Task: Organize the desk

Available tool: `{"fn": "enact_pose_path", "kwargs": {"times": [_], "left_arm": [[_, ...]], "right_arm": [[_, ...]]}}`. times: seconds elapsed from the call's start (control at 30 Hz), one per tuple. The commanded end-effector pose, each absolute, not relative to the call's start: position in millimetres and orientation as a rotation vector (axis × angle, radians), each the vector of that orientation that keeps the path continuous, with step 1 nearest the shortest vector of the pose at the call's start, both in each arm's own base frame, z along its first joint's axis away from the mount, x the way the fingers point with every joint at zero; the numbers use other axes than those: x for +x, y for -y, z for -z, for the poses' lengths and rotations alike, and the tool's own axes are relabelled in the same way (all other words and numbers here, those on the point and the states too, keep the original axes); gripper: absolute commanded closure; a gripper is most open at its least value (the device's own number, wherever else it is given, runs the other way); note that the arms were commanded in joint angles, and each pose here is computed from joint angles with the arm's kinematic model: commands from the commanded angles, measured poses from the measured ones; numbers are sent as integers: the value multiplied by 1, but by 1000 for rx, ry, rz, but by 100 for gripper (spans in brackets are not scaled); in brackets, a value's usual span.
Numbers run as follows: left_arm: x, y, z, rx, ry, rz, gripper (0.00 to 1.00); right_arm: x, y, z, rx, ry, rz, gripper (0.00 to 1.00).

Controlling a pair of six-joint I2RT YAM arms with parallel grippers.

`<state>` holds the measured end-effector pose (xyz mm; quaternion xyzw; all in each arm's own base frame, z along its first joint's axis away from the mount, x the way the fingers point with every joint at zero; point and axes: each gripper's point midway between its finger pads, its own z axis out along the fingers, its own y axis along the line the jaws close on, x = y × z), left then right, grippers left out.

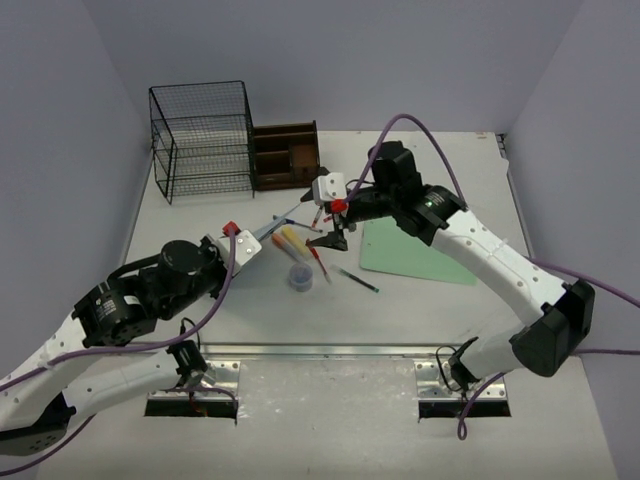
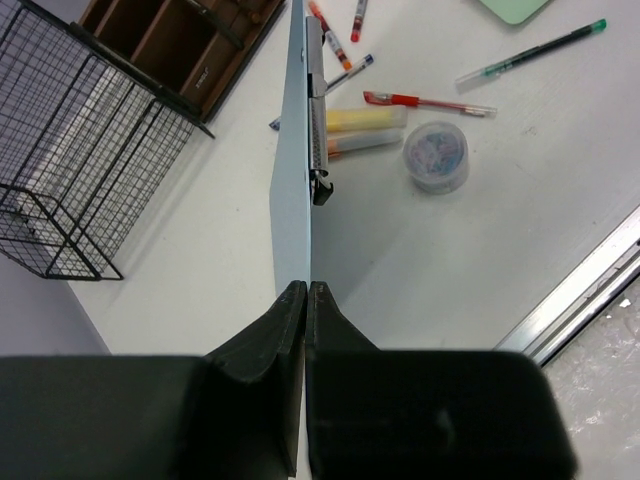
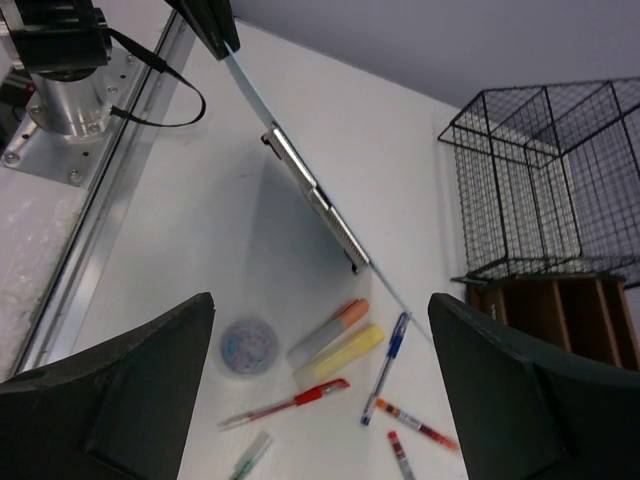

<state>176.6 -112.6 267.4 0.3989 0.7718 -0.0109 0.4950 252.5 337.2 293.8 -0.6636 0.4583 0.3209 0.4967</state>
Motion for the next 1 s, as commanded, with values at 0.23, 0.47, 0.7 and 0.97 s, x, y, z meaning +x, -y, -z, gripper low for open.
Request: {"fn": "enact_pose_path", "kwargs": {"times": [0.23, 0.47, 0.7, 0.97], "left_arm": [[170, 116, -293, 974, -1777, 99, 100], [168, 115, -300, 969, -1758, 107, 100], [165, 110, -304, 961, -1744, 108, 100], [166, 106, -301, 943, -1734, 92, 100]], "right_arm": [[273, -375, -292, -1748, -935, -610, 19], [276, -377, -253, -1841, -906, -596, 21], [289, -392, -244, -1833, -912, -614, 42], [288, -405, -255, -1854, -920, -657, 95]]}}
